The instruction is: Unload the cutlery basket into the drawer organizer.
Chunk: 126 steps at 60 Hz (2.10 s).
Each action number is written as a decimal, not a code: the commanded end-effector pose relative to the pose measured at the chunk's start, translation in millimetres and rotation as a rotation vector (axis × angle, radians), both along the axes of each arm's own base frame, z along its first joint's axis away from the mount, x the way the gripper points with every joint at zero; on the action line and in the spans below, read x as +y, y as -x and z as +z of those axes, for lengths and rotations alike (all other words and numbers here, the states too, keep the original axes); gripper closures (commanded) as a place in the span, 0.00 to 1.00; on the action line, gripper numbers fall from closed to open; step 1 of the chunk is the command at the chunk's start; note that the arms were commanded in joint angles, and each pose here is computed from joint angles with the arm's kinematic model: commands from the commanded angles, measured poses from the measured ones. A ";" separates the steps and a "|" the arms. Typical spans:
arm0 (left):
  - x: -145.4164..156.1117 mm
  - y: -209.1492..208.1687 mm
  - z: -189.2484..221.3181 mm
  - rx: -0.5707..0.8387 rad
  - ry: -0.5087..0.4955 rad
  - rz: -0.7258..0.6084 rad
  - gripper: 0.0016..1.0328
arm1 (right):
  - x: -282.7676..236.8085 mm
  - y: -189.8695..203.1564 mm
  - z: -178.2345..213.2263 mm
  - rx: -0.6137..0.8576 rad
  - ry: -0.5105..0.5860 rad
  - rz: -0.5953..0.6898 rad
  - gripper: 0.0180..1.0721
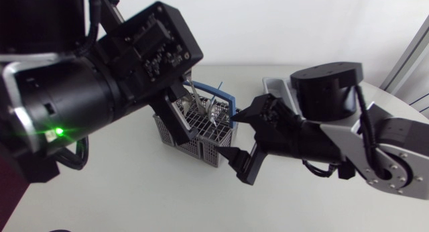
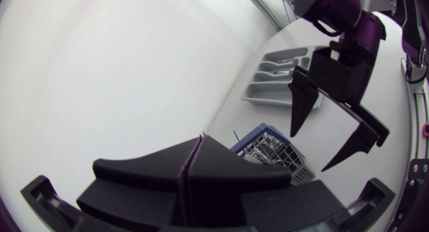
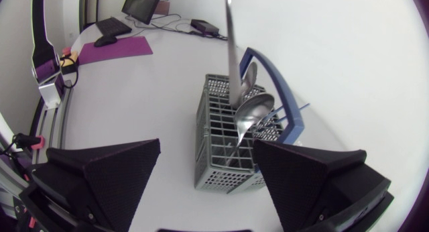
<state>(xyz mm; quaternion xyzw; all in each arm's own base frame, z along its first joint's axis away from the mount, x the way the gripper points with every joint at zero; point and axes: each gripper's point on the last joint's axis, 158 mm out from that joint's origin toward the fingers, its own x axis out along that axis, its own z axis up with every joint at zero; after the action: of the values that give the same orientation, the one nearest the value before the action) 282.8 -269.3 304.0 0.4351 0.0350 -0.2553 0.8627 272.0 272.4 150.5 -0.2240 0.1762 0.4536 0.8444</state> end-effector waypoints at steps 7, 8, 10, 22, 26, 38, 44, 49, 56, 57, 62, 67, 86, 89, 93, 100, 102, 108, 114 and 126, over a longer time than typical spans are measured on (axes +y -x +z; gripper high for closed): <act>-14.9 6.1 18.6 0.058 0.094 -0.042 0.97 | -17.8 -14.1 30.1 -0.033 -0.081 -0.049 0.08; -16.0 6.1 18.3 0.065 0.097 -0.042 0.97 | -18.7 -13.3 31.9 -0.034 -0.087 -0.053 0.08; -17.6 6.0 19.5 0.076 0.104 -0.042 0.97 | -20.1 -12.2 34.7 -0.044 -0.096 -0.059 0.08; -27.8 3.8 27.3 0.123 0.157 -0.051 0.97 | -22.3 -2.9 53.1 -0.147 -0.115 -0.119 0.10; -31.8 0.6 25.5 0.137 0.167 -0.043 0.97 | -21.4 1.1 63.5 -0.203 -0.128 -0.146 0.11; -37.2 -11.7 34.8 0.152 0.226 -0.008 0.97 | -25.1 -3.8 75.4 -0.289 -0.140 -0.229 0.14; -39.7 -14.1 35.7 0.163 0.246 0.001 0.97 | -29.6 -12.5 81.5 -0.319 -0.146 -0.280 0.20; -41.6 -15.0 35.4 0.171 0.257 0.004 0.97 | -29.6 -17.1 85.5 -0.333 -0.148 -0.302 0.26; -43.6 -15.7 33.5 0.209 0.288 -0.001 0.97 | -26.7 -22.3 90.4 -0.347 -0.159 -0.320 0.33; -43.2 -16.1 33.0 0.213 0.292 -0.001 0.97 | -26.4 -22.6 90.9 -0.348 -0.161 -0.320 0.34; -43.1 -16.5 30.6 0.243 0.313 -0.004 0.97 | -24.4 -22.9 95.2 -0.358 -0.178 -0.320 0.42; -40.3 -20.4 26.9 0.284 0.347 0.003 0.97 | -21.5 -22.2 99.2 -0.369 -0.193 -0.317 0.44; -42.4 -26.8 18.0 0.389 0.418 -0.001 0.97 | -10.3 -17.0 98.4 -0.389 -0.197 -0.287 0.57; -43.1 -26.6 18.4 0.392 0.421 -0.002 0.97 | -8.8 -17.4 96.6 -0.393 -0.191 -0.287 0.58; -43.4 -25.8 18.6 0.397 0.425 -0.005 0.97 | -8.0 -18.1 94.1 -0.392 -0.189 -0.286 0.64; -43.2 -24.4 19.7 0.405 0.434 -0.010 0.97 | -7.1 -19.1 89.6 -0.391 -0.184 -0.287 0.69; -43.2 -24.0 20.3 0.405 0.435 -0.012 0.97 | -7.2 -19.4 87.7 -0.390 -0.181 -0.288 0.69; -44.7 -21.5 19.0 0.418 0.438 -0.022 0.97 | -7.3 -20.4 85.3 -0.394 -0.177 -0.291 0.70; -44.6 -21.1 18.9 0.419 0.438 -0.023 0.97 | -6.7 -20.9 77.8 -0.386 -0.164 -0.289 0.72; -44.9 -19.5 20.7 0.419 0.440 -0.032 0.97 | -6.9 -21.2 73.9 -0.381 -0.159 -0.289 0.79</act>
<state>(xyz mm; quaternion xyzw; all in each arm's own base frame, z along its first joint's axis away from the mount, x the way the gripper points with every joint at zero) 300.8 -315.0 304.6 0.1969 0.1638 -0.3552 0.8990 295.2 265.3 238.6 -0.1970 0.0008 0.2883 0.9371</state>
